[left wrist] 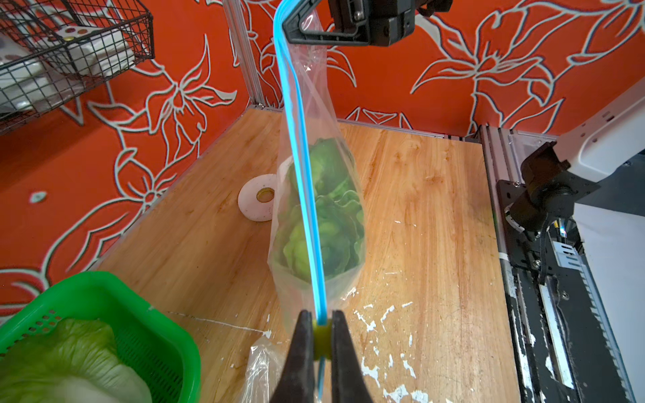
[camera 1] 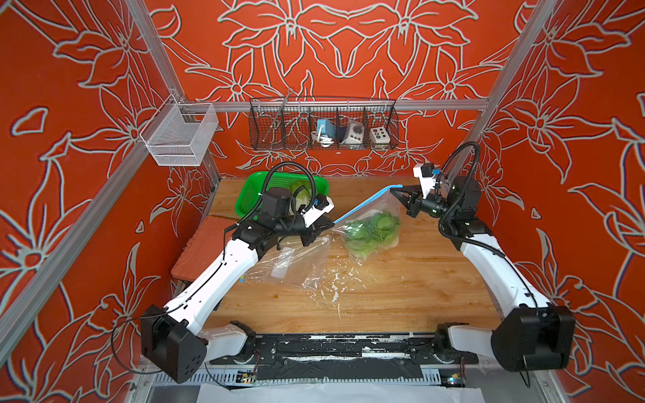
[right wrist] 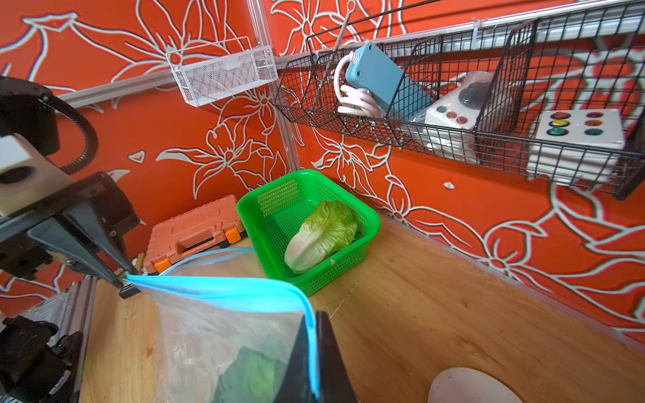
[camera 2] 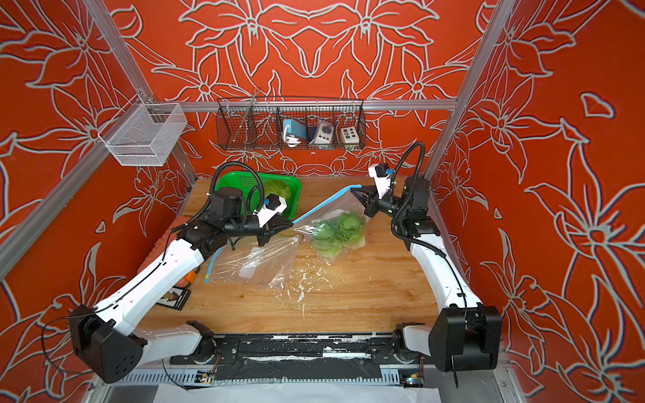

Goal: Open the zip-top bag and take out the chinese cabbages
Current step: Unzip the zipper on the zipper food storage bag.

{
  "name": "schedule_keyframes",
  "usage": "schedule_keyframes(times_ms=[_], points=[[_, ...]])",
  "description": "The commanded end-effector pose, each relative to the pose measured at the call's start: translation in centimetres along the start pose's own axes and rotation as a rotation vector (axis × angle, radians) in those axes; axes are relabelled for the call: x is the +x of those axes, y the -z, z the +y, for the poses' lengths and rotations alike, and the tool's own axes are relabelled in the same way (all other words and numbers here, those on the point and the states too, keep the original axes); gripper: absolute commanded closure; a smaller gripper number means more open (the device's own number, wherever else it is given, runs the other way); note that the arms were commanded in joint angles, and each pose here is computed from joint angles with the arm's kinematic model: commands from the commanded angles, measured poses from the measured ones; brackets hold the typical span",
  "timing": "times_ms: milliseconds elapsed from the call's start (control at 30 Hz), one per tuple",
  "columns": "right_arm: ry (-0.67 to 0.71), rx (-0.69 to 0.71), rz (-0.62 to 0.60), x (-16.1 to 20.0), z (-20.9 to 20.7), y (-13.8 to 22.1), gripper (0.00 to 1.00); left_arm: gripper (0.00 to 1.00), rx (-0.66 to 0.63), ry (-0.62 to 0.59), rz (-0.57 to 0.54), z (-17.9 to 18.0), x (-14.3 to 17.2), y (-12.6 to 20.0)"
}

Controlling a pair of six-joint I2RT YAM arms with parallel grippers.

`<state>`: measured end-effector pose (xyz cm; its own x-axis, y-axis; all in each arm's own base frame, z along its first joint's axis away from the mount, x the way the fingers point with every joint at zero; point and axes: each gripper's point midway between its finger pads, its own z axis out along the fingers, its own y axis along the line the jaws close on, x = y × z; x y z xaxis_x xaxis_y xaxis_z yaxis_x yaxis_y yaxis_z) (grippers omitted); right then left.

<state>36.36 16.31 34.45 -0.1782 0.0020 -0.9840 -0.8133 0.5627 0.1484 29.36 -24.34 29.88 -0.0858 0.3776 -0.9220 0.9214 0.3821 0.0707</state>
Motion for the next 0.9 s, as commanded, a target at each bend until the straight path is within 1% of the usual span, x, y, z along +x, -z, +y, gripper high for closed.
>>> schedule_keyframes(times_ms=[0,100,167,200,233,267,300,367,400,500,600,733,867], points=[[0.069,0.050,-0.076,-3.4,-1.0,0.6,1.00,0.98,-0.006,0.029,0.041,-0.3,1.4,0.9],[0.025,0.039,-0.058,-3.3,-1.3,0.3,1.00,0.98,-0.015,0.030,0.034,-0.4,1.2,1.1],[-0.045,0.059,-0.044,-3.1,-1.9,0.1,1.00,0.99,-0.030,0.046,0.014,-0.1,0.9,1.2],[-0.086,0.071,-0.037,-2.9,-2.2,0.0,0.89,0.99,-0.032,0.061,-0.004,0.0,0.6,1.1],[-0.129,0.092,-0.035,-2.8,-2.6,0.0,0.74,0.99,-0.034,0.079,-0.020,0.1,0.3,1.0],[-0.185,0.117,-0.035,-2.6,-3.0,0.0,0.55,0.99,-0.037,0.101,-0.040,0.3,0.0,0.9],[-0.237,0.142,-0.037,-2.4,-3.2,0.2,0.42,1.00,-0.036,0.122,-0.056,0.4,-0.2,0.8],[-0.273,0.139,-0.057,-2.5,-2.5,0.6,0.25,1.00,-0.011,0.151,-0.100,0.2,-0.8,0.6],[-0.296,0.164,-0.067,-2.6,-2.4,0.9,0.22,1.00,0.006,0.160,-0.124,0.0,-1.1,0.5],[-0.428,0.268,-0.029,-1.5,-2.8,1.8,0.20,1.00,0.044,0.169,-0.161,-0.6,-1.5,0.4],[-0.531,0.302,-0.018,-0.3,-1.6,2.0,0.20,1.00,0.042,0.174,-0.160,-0.4,-1.2,0.1],[-0.560,0.318,0.073,1.5,1.6,0.7,0.22,1.00,0.048,0.178,-0.154,-0.4,-0.9,-0.2],[-0.585,0.289,0.136,2.3,4.2,-1.5,0.25,1.00,0.063,0.170,-0.157,-0.6,-1.0,-0.4]])
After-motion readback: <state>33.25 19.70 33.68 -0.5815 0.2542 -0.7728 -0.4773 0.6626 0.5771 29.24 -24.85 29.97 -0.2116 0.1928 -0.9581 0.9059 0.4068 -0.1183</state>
